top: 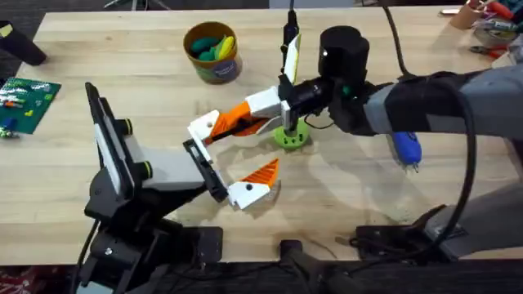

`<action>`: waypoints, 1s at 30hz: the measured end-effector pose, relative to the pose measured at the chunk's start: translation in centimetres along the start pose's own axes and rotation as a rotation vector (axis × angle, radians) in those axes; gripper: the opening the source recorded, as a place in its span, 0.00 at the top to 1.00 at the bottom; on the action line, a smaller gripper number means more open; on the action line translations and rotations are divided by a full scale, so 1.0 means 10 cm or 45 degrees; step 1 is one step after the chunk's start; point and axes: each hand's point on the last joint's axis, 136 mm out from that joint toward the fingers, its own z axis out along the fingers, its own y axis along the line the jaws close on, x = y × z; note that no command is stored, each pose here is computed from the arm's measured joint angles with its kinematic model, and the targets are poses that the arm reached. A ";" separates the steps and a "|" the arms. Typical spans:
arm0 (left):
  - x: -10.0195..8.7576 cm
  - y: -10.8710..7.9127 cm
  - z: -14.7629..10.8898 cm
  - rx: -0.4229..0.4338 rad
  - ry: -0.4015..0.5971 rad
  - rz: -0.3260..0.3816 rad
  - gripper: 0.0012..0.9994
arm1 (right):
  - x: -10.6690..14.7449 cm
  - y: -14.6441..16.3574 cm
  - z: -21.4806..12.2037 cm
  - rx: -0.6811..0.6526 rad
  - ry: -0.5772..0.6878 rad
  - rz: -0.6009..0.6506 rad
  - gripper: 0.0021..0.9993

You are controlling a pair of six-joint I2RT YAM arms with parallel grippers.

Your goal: Pick up the gripper from the table and insert it into the empty holder that is missing its gripper. Then pick up a screw, insert it into the mounting hole, and use the screwdriver to tighten it. Finally, clean up the table by picking up the vegetable and placing it into the bucket.

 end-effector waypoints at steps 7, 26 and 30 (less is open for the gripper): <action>0.00 0.01 0.00 -0.007 -0.001 0.004 0.01 | -0.02 0.03 0.01 -0.007 0.022 -0.003 0.98; 0.01 -0.04 0.00 0.033 0.004 0.036 0.01 | -0.03 0.03 0.00 -0.037 0.121 0.011 0.98; 0.01 -0.09 0.00 0.068 0.005 0.038 0.01 | 0.00 0.03 -0.02 -0.049 0.154 -0.001 0.98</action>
